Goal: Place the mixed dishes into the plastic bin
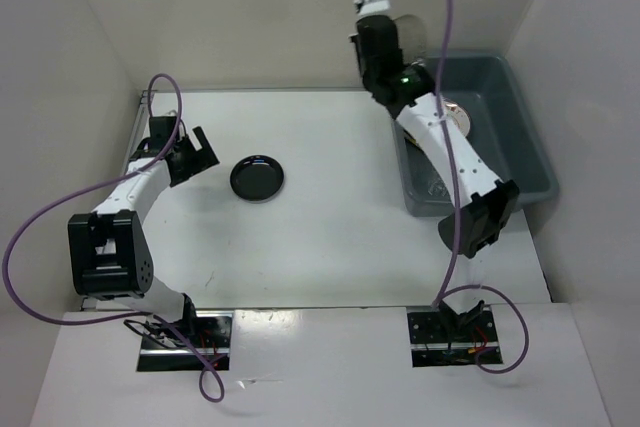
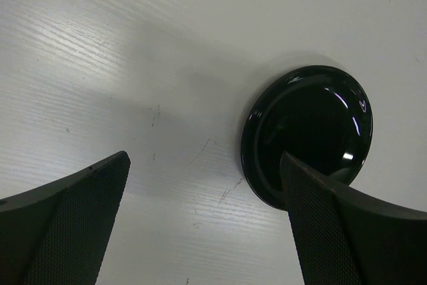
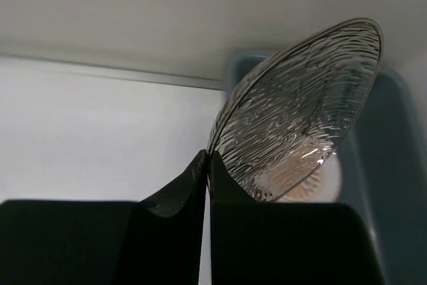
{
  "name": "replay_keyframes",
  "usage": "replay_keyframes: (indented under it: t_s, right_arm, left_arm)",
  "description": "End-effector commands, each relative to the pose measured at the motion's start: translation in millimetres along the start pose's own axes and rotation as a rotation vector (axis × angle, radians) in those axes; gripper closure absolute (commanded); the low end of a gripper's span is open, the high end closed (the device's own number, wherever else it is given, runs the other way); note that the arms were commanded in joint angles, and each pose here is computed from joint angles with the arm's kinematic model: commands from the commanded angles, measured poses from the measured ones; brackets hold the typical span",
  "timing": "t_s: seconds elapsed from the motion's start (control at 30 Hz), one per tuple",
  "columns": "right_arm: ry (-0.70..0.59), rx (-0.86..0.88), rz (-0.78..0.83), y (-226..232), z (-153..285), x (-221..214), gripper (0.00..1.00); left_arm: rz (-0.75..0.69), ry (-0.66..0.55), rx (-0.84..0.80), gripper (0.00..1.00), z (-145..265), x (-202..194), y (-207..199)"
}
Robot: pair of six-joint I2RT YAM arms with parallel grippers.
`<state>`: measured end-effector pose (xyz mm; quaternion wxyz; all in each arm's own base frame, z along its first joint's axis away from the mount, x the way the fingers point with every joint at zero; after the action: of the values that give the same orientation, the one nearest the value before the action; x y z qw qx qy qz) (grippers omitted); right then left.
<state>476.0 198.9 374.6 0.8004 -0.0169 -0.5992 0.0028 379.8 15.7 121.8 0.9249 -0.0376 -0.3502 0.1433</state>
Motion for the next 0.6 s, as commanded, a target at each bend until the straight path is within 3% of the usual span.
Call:
replay_keyframes:
  t_s: [0.0,0.1,0.23,0.57]
  right_arm:
    - [0.024,-0.252,-0.048,-87,-28,-6,0.97]
    - [0.076,-0.355,-0.100,-139,-52,-29,0.97]
    - [0.155,-0.348,-0.160,-172,-84,-61,0.97]
    - [0.297,-0.347,-0.215,-190,-150,-128,0.96]
  left_arm:
    - [0.008,-0.070,-0.011,0.00,13,15,-2]
    - [0.008,-0.070,-0.011,0.00,13,15,-2]
    - [0.008,-0.070,-0.011,0.00,13,15,-2]
    - [0.000,-0.057,0.011,0.00,11,9,2]
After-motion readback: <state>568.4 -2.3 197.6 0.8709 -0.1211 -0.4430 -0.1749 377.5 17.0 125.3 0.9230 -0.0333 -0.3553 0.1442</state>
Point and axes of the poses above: each gripper's point midway between its finger pads, its own z axis back along the fingers, its own y axis along the line the jaws close on, x = y × z, the point moved 2 cm from there along z, back along the fingers, and after that the axes turned 12 degrees about -z, right-handed, at the moved point
